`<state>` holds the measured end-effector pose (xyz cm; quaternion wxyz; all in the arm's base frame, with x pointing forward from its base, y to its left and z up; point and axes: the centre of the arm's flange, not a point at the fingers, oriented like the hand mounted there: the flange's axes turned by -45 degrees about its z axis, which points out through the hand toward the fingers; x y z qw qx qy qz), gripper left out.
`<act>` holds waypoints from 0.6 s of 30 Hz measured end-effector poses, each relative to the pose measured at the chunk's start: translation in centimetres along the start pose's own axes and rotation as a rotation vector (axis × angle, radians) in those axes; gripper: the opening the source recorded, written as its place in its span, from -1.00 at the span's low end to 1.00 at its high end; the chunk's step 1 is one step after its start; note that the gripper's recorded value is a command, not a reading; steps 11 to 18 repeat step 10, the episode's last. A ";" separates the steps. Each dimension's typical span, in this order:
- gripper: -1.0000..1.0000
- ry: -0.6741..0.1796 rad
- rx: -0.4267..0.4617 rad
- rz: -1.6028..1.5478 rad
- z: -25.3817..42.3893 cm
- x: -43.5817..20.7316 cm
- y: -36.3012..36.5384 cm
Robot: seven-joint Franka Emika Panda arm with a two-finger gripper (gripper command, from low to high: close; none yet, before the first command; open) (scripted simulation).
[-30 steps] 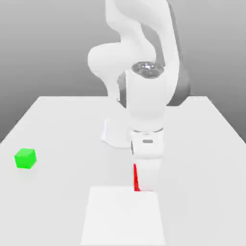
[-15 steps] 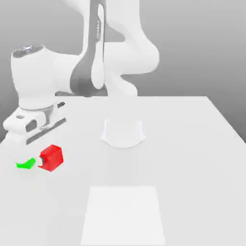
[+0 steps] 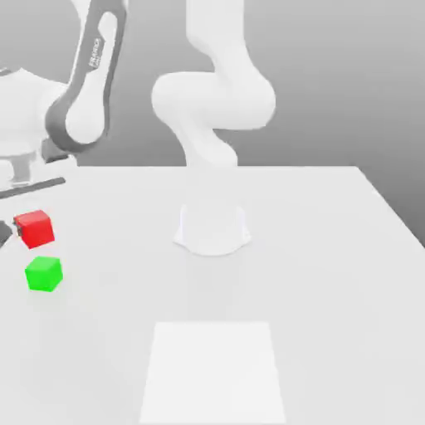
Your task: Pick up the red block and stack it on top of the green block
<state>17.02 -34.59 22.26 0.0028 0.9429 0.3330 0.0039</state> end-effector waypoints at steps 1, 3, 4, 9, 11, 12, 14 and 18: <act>-1.00 0.000 0.000 -0.001 0.4 0.0 0.0; -1.00 0.000 0.000 -0.005 1.4 0.2 0.1; -1.00 0.000 0.001 -0.003 1.9 0.1 0.0; 1.00 -0.004 0.008 0.001 4.2 -0.1 -0.3; 1.00 -0.004 0.008 0.001 4.2 -0.1 -0.3; 1.00 -0.004 0.008 0.001 4.2 -0.1 -0.3; 1.00 -0.004 0.008 0.001 4.2 -0.1 -0.3; 1.00 -0.004 0.008 0.001 4.2 -0.1 -0.3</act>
